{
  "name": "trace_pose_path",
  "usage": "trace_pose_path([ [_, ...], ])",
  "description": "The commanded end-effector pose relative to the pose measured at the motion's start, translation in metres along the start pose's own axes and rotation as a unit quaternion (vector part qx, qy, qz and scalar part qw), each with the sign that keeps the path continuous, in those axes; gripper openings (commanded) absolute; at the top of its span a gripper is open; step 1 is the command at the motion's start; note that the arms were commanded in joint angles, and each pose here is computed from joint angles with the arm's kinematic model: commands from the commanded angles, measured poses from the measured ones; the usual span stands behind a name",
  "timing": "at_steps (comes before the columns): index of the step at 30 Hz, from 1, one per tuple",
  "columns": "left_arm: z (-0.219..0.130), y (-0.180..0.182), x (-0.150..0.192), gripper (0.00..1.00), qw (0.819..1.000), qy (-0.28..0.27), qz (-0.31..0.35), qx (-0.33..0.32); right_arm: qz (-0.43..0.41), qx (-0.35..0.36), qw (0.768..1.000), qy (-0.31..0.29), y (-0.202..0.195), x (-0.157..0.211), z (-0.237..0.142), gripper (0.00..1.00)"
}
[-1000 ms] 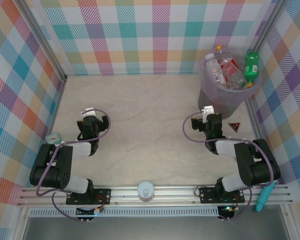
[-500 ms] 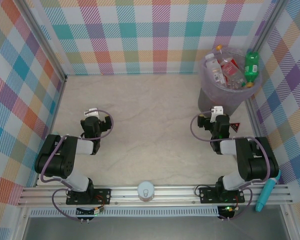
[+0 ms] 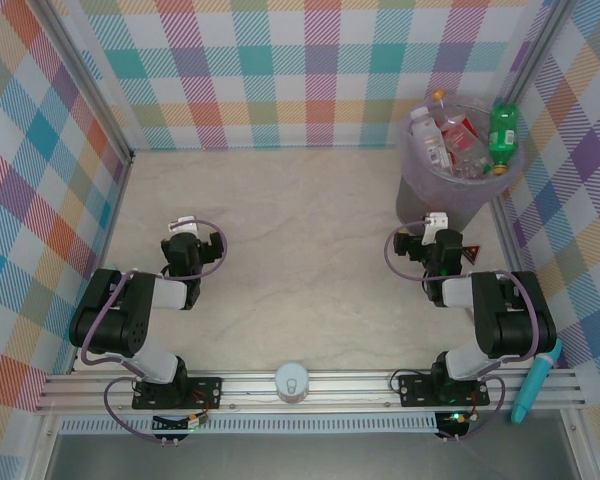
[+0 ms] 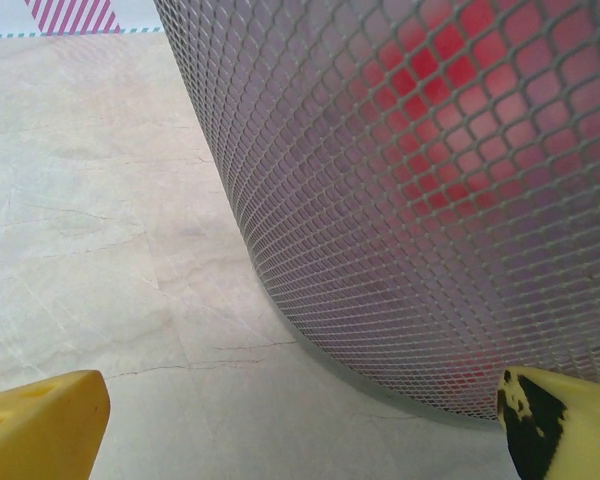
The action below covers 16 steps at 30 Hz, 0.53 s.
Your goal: Put the plastic bottles in the bin
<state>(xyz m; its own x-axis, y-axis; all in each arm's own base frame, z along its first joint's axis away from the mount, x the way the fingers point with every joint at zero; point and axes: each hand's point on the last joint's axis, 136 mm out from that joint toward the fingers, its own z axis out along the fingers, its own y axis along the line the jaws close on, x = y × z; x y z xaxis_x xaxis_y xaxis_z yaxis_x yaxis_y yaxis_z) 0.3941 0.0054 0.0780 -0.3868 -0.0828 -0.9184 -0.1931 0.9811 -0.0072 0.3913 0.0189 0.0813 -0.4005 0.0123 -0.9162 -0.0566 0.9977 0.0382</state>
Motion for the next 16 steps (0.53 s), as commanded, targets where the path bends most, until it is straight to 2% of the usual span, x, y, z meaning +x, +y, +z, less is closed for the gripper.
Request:
trace_pose_path([
  [1, -0.0008, -0.0016, -0.0070, 1.00, 1.000, -0.019, -0.001, 0.008, 0.011, -0.015, 1.000, -0.012, 0.0028, -0.0113, 0.0021, 0.99],
  [16, -0.0008, -0.0019, -0.0068, 1.00, 1.000, -0.019, 0.000, 0.009, 0.013, -0.019, 1.000, -0.010, 0.0024, -0.0112, 0.0024, 0.99],
])
